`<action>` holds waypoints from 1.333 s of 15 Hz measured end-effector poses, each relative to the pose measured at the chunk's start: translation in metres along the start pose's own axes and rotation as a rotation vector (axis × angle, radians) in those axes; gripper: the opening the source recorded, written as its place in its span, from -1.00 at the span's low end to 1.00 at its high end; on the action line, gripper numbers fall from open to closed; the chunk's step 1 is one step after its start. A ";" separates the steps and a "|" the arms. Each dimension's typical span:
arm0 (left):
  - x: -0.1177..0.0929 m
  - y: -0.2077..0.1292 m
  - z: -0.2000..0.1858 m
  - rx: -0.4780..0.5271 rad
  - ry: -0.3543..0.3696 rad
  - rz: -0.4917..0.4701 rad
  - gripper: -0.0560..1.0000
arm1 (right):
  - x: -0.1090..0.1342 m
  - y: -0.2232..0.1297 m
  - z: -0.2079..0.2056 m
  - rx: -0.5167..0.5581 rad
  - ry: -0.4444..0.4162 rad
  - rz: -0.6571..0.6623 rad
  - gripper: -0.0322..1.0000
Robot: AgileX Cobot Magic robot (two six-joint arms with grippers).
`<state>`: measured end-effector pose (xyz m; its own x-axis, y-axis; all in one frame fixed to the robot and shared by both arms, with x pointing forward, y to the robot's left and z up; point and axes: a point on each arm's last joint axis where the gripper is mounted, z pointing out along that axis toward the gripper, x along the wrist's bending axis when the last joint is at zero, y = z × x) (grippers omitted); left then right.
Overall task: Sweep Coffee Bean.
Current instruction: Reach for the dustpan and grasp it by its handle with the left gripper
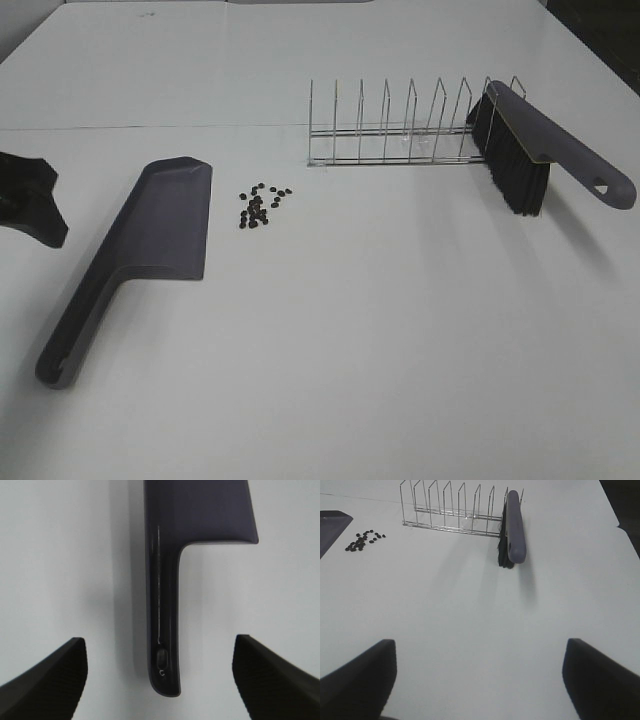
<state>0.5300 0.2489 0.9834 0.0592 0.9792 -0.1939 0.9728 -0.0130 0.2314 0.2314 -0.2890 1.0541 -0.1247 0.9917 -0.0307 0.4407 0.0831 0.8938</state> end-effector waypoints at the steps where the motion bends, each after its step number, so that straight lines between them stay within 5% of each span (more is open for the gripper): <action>1: -0.001 0.000 0.006 0.019 0.005 0.004 0.48 | 0.000 0.000 0.000 0.000 0.000 0.000 0.53; 8: -0.006 0.000 0.071 0.137 0.099 -0.015 0.48 | 0.000 0.000 0.000 0.000 0.000 0.000 0.53; 20: -0.008 0.020 0.125 0.170 0.108 -0.015 0.37 | 0.000 0.000 0.000 0.000 0.000 0.000 0.53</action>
<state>0.5766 0.2156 0.8708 0.0293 0.9954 -0.0909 0.9977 -0.0235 0.0636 0.2314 -0.2890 1.0541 -0.1247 0.9917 -0.0307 0.4407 0.0831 0.8938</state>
